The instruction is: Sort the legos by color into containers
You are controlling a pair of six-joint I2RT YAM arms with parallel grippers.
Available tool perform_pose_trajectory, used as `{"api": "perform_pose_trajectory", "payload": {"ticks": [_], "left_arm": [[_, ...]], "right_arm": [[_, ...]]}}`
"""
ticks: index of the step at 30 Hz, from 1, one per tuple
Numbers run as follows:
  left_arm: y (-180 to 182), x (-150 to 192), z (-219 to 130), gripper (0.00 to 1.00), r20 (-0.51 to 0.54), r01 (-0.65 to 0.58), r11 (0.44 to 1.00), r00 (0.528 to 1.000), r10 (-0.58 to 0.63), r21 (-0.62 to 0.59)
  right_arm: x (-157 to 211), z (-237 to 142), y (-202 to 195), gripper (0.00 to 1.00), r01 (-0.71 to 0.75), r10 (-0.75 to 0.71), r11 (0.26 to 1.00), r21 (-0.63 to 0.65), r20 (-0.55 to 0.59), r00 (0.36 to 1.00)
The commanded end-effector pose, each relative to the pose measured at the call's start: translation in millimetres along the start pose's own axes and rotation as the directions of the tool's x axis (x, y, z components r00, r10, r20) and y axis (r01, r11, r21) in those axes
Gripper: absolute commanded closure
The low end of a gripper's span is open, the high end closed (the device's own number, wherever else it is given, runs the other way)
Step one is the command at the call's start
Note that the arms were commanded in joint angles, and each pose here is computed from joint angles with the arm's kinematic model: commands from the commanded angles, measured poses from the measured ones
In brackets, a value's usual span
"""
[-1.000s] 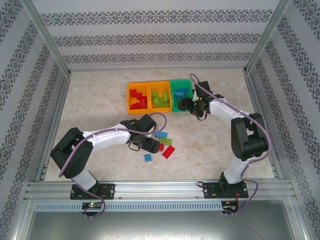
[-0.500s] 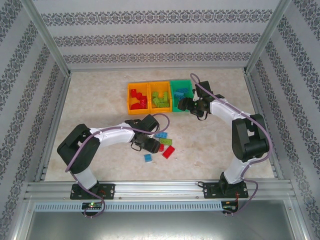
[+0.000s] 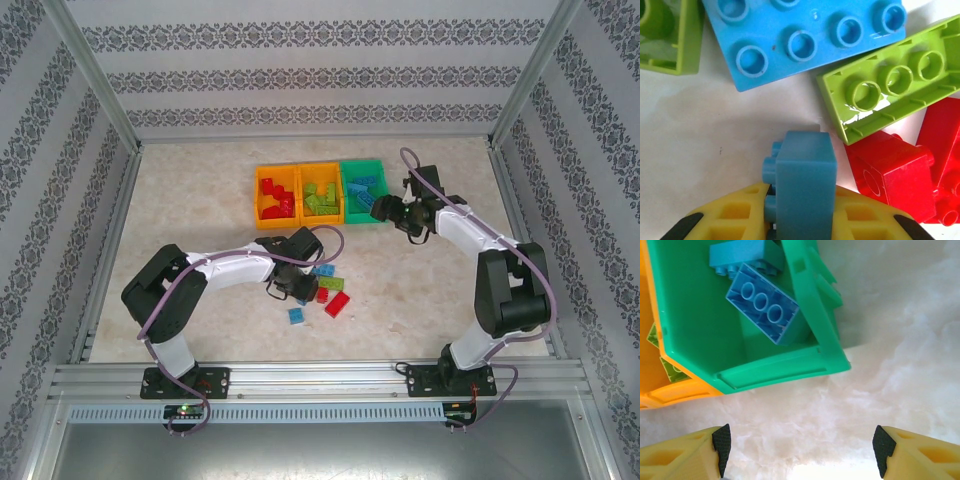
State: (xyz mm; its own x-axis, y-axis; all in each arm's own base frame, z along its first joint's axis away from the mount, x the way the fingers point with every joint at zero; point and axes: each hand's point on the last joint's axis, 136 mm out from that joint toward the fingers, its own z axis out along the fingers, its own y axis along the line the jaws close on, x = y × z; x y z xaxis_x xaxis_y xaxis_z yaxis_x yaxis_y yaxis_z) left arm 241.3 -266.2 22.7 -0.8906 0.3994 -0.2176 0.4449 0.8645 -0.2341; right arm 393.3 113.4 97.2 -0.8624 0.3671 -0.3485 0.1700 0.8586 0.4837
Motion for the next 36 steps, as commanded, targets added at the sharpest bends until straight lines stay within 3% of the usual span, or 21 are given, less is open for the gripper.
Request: {"api": "perform_pose_trajectory", "payload": {"ticks": [1, 9, 14, 22, 26, 32, 36], "left_arm": [[-4.8, -3.7, -10.1, 0.78, 0.015, -0.015, 1.0, 1.0, 0.015, -0.013], [-18.0, -64.8, -79.6, 0.8, 0.16, -0.098, 0.991, 0.981, 0.111, -0.086], [-46.4, -130.3, -100.9, 0.8, 0.257, -0.177, 0.984, 0.95, 0.177, -0.022], [-59.7, -241.7, -73.1, 0.81, 0.294, -0.138, 0.985, 0.95, 0.102, 0.106], [-43.8, -281.4, -59.1, 0.81, 0.33, -0.035, 0.987, 0.944, -0.019, 0.159], [-16.5, -307.3, -50.6, 0.76, 0.382, 0.077, 0.978, 0.912, -0.147, 0.192], [-12.3, -312.9, -43.6, 0.64, 0.391, 0.105, 0.973, 0.903, -0.179, 0.204]], "right_arm": [[0.3, -6.7, -7.1, 0.22, -0.01, 0.01, 1.0, 0.01, 0.02, 1.0], [12.6, -8.7, -14.9, 0.23, -0.023, 0.023, 1.0, 0.012, 0.021, 1.0], [31.8, -12.8, -20.3, 0.25, -0.031, 0.031, 1.0, 0.001, 0.016, 0.999], [78.5, -21.4, -21.1, 0.28, 0.056, -0.056, 0.997, 0.044, 0.0, 0.998], [101.0, -23.4, -24.4, 0.28, 0.085, -0.085, 0.993, 0.079, -0.001, 0.996], [119.2, -24.6, -30.9, 0.28, 0.067, -0.068, 0.995, 0.079, 0.008, 0.998], [125.0, -26.2, -29.9, 0.28, 0.075, -0.075, 0.995, 0.073, 0.008, 0.997]]}}
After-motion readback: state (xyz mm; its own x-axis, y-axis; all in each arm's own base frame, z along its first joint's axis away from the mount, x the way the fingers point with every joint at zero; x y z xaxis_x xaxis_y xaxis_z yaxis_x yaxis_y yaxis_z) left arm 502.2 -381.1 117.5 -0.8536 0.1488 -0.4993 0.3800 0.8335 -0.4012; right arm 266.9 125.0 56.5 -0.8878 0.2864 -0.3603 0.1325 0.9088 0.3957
